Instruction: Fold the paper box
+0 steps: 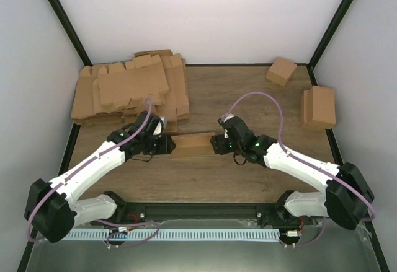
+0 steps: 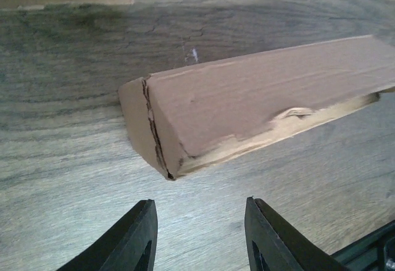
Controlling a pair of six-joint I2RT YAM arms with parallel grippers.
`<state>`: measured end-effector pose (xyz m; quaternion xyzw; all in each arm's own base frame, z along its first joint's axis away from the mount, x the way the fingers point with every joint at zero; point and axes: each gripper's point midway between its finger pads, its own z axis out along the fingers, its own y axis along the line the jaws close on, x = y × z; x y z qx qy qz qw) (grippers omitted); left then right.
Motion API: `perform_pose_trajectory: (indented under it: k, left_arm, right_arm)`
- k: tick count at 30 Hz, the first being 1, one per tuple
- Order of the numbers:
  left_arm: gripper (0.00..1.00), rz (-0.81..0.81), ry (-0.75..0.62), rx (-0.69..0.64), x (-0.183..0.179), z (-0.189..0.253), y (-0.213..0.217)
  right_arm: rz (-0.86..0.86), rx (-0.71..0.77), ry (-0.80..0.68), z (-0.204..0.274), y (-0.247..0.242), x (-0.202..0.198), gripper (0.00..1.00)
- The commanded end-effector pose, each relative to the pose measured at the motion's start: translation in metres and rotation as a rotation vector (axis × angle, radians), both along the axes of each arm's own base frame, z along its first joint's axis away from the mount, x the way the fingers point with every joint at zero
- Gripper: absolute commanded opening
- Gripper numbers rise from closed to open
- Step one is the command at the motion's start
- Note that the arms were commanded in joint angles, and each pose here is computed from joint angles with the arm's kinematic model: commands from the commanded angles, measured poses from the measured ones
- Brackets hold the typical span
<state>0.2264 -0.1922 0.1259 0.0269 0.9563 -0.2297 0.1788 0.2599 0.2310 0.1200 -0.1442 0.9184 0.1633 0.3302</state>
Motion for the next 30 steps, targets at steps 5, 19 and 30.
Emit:
perform_pose_trajectory:
  k: [5, 19, 30]
  left_arm:
    - [0.48, -0.006, -0.054, -0.068, 0.007, 0.042, -0.004]
    - [0.69, 0.116, 0.107, -0.464, 0.018, 0.027, 0.001]
    - [0.85, 0.205, 0.139, -0.584, 0.016, 0.019, 0.0]
  right_arm:
    - [0.094, 0.197, 0.005, 0.063, 0.009, -0.001, 0.77]
    - [-0.016, 0.435, 0.345, 0.041, 0.003, 0.024, 0.74]
    - [-0.18, 0.596, 0.519, 0.02, 0.003, 0.01, 0.91]
